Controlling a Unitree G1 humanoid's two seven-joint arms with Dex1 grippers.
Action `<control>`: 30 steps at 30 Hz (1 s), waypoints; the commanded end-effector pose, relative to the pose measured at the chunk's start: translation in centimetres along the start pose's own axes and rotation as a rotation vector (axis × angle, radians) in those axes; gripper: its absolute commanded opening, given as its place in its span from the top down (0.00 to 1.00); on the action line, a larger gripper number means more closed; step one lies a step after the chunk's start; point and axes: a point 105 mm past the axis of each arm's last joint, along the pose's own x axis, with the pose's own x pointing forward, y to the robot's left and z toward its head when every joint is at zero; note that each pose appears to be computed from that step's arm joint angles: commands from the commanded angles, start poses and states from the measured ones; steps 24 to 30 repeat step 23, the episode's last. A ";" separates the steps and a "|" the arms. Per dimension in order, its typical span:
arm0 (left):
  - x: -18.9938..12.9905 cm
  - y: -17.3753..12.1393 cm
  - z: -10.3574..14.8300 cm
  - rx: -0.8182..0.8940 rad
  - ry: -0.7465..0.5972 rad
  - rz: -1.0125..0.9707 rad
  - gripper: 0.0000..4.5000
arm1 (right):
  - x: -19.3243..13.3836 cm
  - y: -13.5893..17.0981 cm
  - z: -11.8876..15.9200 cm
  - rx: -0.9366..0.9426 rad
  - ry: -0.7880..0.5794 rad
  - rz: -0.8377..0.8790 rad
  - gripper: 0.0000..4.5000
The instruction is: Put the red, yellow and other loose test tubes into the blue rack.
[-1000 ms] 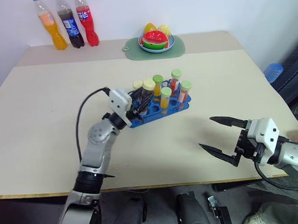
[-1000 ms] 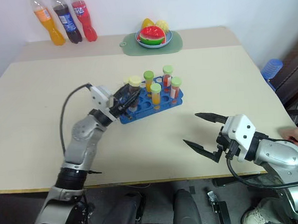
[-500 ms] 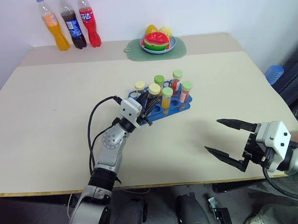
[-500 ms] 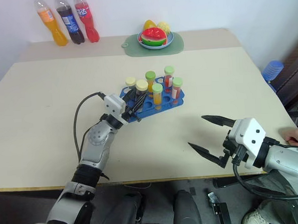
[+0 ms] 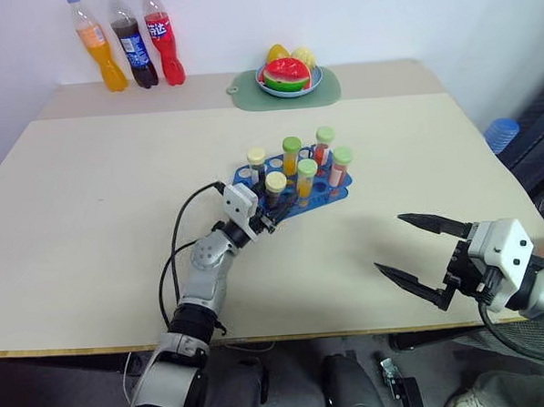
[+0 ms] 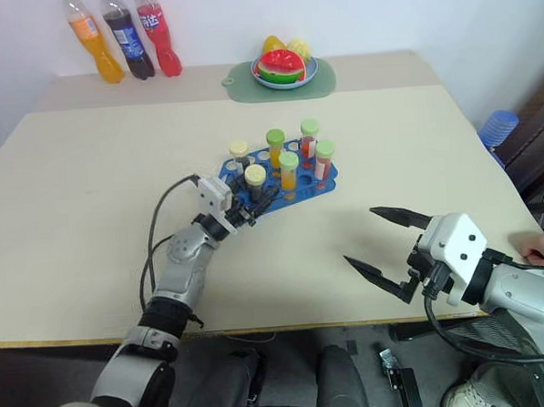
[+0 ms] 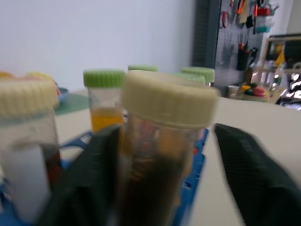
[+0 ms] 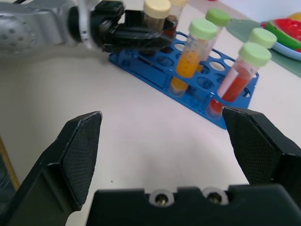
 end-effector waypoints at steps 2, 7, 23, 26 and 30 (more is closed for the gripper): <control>-0.9 -0.1 2.0 -0.045 0.006 -0.068 0.06 | 0.5 -0.1 1.1 -0.006 -0.059 -0.050 0.00; -4.7 0.9 4.2 -0.029 0.012 -0.086 0.06 | 0.9 -0.5 0.1 0.045 -0.073 -0.137 0.00; -16.4 3.8 5.2 0.033 0.340 -0.073 0.06 | -1.1 0.3 -3.9 0.128 -0.003 -0.246 0.00; -16.4 3.8 5.2 0.033 0.340 -0.073 0.06 | -1.1 0.3 -3.9 0.128 -0.003 -0.246 0.00; -16.4 3.8 5.2 0.033 0.340 -0.073 0.06 | -1.1 0.3 -3.9 0.128 -0.003 -0.246 0.00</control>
